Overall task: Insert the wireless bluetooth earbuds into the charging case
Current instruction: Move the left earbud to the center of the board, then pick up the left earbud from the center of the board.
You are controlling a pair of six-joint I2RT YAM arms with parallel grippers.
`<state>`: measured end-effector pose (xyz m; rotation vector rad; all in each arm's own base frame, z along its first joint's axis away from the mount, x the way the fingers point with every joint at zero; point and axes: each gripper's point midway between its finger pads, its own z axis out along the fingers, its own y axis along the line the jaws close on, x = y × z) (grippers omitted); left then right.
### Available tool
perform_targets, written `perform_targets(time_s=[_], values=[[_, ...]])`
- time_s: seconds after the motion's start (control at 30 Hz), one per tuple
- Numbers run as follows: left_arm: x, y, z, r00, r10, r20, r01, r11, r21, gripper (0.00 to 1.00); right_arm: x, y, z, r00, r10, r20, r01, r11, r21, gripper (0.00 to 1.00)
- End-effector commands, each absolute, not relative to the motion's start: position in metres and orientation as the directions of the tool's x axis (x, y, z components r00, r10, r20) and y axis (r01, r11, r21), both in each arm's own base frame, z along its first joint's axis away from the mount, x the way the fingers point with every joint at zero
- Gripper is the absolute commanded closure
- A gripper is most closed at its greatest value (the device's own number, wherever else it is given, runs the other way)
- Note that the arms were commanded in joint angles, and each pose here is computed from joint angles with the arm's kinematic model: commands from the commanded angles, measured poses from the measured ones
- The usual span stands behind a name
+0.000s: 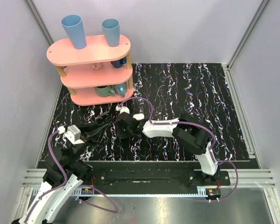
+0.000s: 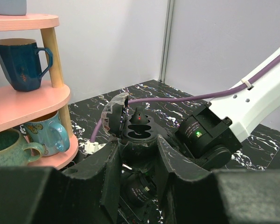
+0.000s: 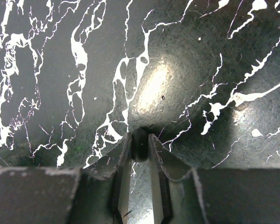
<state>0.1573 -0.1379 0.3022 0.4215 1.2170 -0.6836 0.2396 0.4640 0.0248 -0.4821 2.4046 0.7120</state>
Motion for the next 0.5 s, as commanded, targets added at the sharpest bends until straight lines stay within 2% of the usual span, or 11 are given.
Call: perform_targets(time_s=[0.0,0.2,0.47], values=[[0.124,-0.116,0.352,0.345,-0.363,-0.865,0.687,0.726,-0.031,1.0,0.235,0.466,0.032,-0.765,-0.162,-0.624,-0.482,0.786,0.387,0.72],[0.122,-0.117,0.353,0.348,-0.366,-0.863,0.695,0.719,-0.025,1.0,0.238,0.47,0.044,-0.754,-0.13,-0.643,-0.484,0.773,0.411,0.68],[0.122,-0.117,0.352,0.346,-0.366,-0.864,0.694,0.719,-0.027,1.0,0.239,0.468,0.049,-0.75,-0.115,-0.651,-0.479,0.773,0.415,0.67]])
